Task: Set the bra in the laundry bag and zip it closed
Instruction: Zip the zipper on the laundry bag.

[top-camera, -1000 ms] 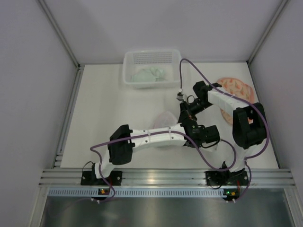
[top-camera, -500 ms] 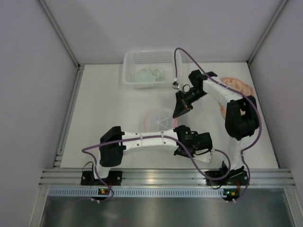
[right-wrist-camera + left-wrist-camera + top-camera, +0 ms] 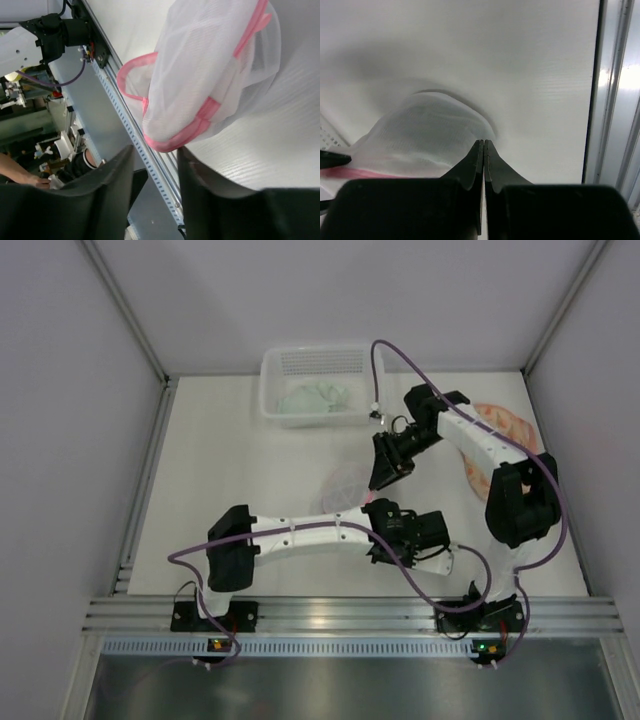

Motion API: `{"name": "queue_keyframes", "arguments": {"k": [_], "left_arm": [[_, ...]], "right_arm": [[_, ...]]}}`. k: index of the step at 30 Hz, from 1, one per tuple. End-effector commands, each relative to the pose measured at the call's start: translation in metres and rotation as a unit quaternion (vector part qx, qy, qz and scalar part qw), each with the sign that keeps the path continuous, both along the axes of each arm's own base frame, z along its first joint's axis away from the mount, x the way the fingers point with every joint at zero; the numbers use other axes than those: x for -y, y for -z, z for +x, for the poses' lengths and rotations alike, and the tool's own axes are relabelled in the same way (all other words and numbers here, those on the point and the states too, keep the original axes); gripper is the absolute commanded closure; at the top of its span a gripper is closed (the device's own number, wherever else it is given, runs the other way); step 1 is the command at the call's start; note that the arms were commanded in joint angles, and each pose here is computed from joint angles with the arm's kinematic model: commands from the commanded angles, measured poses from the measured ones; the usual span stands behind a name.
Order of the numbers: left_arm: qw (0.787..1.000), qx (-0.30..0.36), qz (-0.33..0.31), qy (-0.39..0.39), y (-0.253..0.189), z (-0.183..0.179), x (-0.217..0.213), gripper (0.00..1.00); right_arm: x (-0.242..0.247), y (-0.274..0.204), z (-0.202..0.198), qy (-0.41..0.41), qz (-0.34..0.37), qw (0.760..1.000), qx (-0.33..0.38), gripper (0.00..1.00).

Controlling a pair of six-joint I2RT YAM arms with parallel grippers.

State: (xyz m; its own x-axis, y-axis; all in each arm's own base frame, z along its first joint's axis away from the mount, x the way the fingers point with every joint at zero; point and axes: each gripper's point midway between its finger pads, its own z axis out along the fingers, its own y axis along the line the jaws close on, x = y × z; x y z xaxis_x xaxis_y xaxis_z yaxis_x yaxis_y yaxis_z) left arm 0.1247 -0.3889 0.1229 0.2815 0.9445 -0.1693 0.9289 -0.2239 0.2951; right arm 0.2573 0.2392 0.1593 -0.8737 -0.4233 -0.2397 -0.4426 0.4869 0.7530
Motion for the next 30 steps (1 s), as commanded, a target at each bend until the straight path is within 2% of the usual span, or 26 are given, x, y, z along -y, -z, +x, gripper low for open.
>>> {"name": "queue_keyframes", "arguments": {"k": [1,2,5,6,9,10,11,13,15,16,17,18,19,20,21,22,23,24,25,26,28,30], "left_arm": [[0.996,-0.003,-0.085,-0.022,-0.043,0.01,0.019,0.96],[0.995,-0.012,-0.096,-0.035,-0.048,0.016,0.017,0.84],[0.988,-0.038,-0.137,-0.061,-0.072,0.024,0.007,0.68],[0.985,-0.048,-0.147,-0.071,-0.077,0.026,0.004,0.66],[0.972,-0.098,-0.188,-0.103,-0.095,0.035,-0.013,0.64],[0.965,-0.108,-0.214,-0.106,-0.111,0.036,-0.021,0.63],[0.96,-0.123,-0.218,-0.124,-0.106,0.045,-0.033,0.62],[0.946,-0.123,-0.267,-0.14,-0.126,0.051,-0.044,0.53],[0.924,-0.166,-0.287,-0.191,-0.119,0.059,-0.062,0.51],[0.91,-0.173,-0.315,-0.205,-0.127,0.065,-0.068,0.45],[0.891,-0.181,-0.337,-0.245,-0.128,0.086,-0.085,0.43],[0.871,-0.223,-0.34,-0.277,-0.115,0.084,-0.093,0.4],[0.854,-0.237,-0.356,-0.295,-0.116,0.09,-0.102,0.37],[0.831,-0.237,-0.376,-0.335,-0.116,0.114,-0.12,0.37],[0.809,-0.273,-0.378,-0.358,-0.109,0.112,-0.125,0.36],[0.791,-0.278,-0.386,-0.384,-0.105,0.125,-0.137,0.36],[0.784,-0.282,-0.389,-0.393,-0.101,0.129,-0.142,0.35],[0.764,-0.306,-0.388,-0.415,-0.093,0.126,-0.142,0.35],[0.754,-0.311,-0.39,-0.427,-0.088,0.129,-0.147,0.34],[0.748,-0.308,-0.405,-0.426,-0.087,0.135,-0.145,0.32],[0.718,-0.34,-0.411,-0.447,-0.076,0.134,-0.148,0.31],[0.698,-0.355,-0.426,-0.453,-0.072,0.143,-0.148,0.3]], "right_arm": [[0.011,-0.005,-0.006,-0.004,-0.015,0.999,0.035,0.56],[0.013,0.0,-0.007,-0.003,-0.024,0.999,0.032,0.5],[0.01,0.0,-0.014,0.012,-0.013,1.0,0.002,0.41],[0.009,-0.001,-0.015,0.017,-0.006,1.0,-0.006,0.36],[0.003,-0.009,-0.015,0.031,0.008,0.999,-0.021,0.27],[0.003,-0.008,-0.016,0.033,0.007,0.999,-0.024,0.25],[0.003,-0.009,-0.017,0.035,0.008,0.999,-0.024,0.25],[0.005,-0.002,-0.022,0.042,0.003,0.998,-0.04,0.25],[0.003,0.003,-0.021,0.043,0.01,0.998,-0.042,0.3],[0.003,0.008,-0.02,0.044,0.009,0.998,-0.045,0.31],[0.002,0.011,-0.018,0.044,0.01,0.998,-0.044,0.31],[0.0,0.013,-0.014,0.044,0.013,0.998,-0.037,0.34],[-0.002,0.017,-0.011,0.043,0.014,0.998,-0.039,0.36],[-0.004,0.018,-0.009,0.042,0.019,0.998,-0.039,0.39],[-0.007,0.018,-0.005,0.049,0.025,0.998,-0.042,0.49],[-0.009,0.018,-0.003,0.051,0.029,0.997,-0.045,0.55],[-0.011,0.016,-0.001,0.049,0.041,0.997,-0.042,0.67],[-0.013,0.014,0.0,0.046,0.05,0.997,-0.036,0.72],[-0.015,0.013,0.003,0.04,0.06,0.997,-0.015,0.77],[-0.015,0.013,0.005,0.038,0.063,0.997,-0.004,0.85],[-0.014,0.013,0.006,0.016,0.071,0.997,0.031,0.92],[-0.011,0.014,0.006,0.0,0.072,0.996,0.054,1.0]]}}
